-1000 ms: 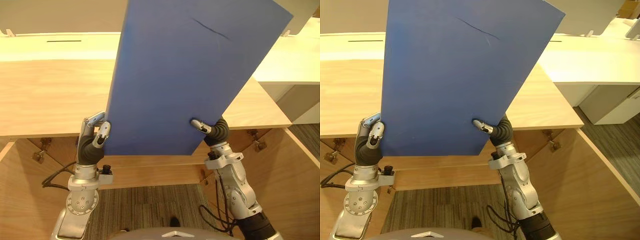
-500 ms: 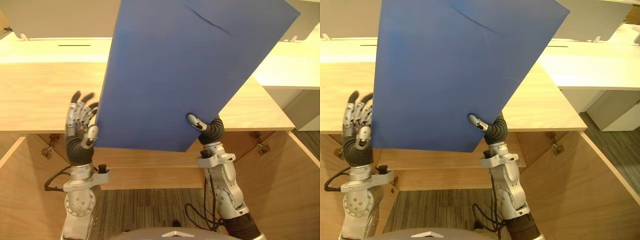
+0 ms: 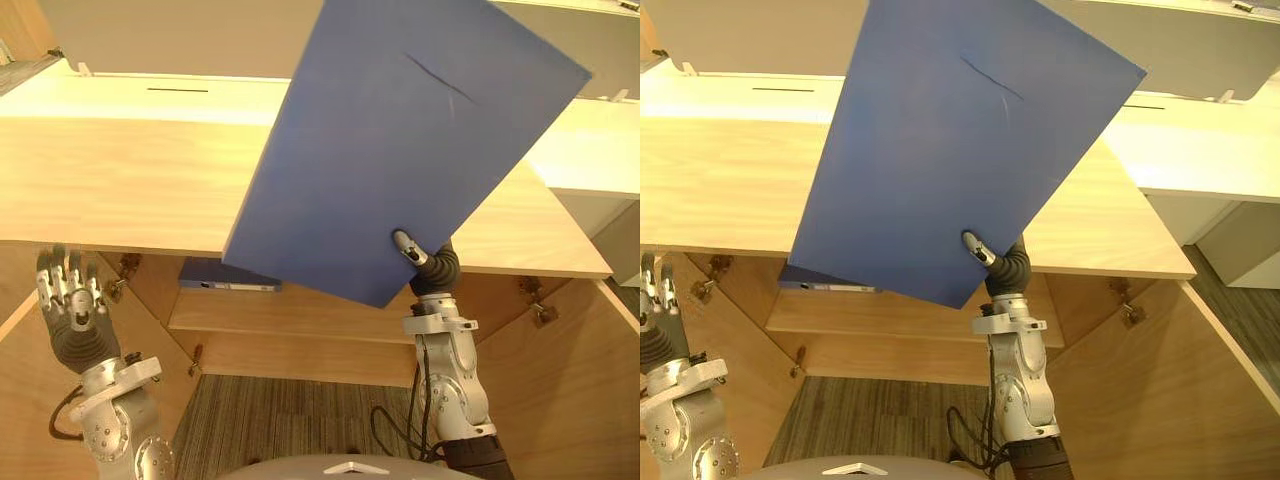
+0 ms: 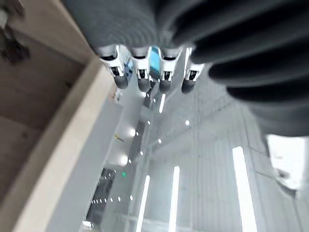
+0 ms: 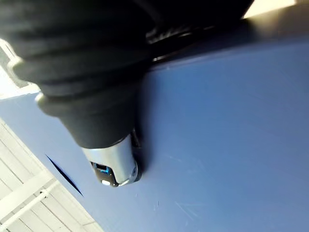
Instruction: Walk over to the cabinet, pick up the folder, carry it to the office cabinet, place the folder inside the office cabinet, then close the office cabinet door
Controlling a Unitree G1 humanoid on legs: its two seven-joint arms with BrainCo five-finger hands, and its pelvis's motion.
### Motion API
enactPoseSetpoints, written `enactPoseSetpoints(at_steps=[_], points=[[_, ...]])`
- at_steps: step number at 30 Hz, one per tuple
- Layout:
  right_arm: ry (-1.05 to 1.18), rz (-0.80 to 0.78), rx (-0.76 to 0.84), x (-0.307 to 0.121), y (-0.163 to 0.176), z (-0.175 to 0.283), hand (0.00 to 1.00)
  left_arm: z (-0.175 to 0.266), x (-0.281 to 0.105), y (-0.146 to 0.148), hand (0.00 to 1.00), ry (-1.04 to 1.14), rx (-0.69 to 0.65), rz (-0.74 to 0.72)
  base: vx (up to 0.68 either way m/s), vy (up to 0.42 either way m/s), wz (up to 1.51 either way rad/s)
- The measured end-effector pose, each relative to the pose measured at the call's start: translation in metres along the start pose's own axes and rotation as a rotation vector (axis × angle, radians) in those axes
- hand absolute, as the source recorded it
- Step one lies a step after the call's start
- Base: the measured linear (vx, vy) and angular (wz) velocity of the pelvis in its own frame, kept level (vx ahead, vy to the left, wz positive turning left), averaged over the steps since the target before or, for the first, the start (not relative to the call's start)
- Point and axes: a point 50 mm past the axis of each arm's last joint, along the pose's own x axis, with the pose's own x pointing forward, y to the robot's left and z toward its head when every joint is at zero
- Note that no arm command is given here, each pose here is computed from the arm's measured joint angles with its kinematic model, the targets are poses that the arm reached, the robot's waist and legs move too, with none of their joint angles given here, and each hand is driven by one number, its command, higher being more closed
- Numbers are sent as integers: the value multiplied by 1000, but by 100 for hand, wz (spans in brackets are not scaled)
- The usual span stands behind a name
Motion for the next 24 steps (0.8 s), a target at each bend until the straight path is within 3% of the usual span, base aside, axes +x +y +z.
enactPoseSetpoints(at_steps=[4, 9, 15, 24], points=[[-3, -1, -57, 0, 1, 0, 100, -28, -9, 21, 0, 140, 166, 90, -37, -25, 1], [23, 35, -104, -1, 8, -5, 100, -66, -30, 35, 0, 348, 346, 84, -37, -26, 0], [101, 91, -162, -10, 26, -22, 100, -112, -60, 48, 0, 624, 518, -3, -6, -8, -1], [172, 258, -275, -18, 58, -41, 100, -150, -97, 65, 0, 906, 668, -116, -10, -20, -7]])
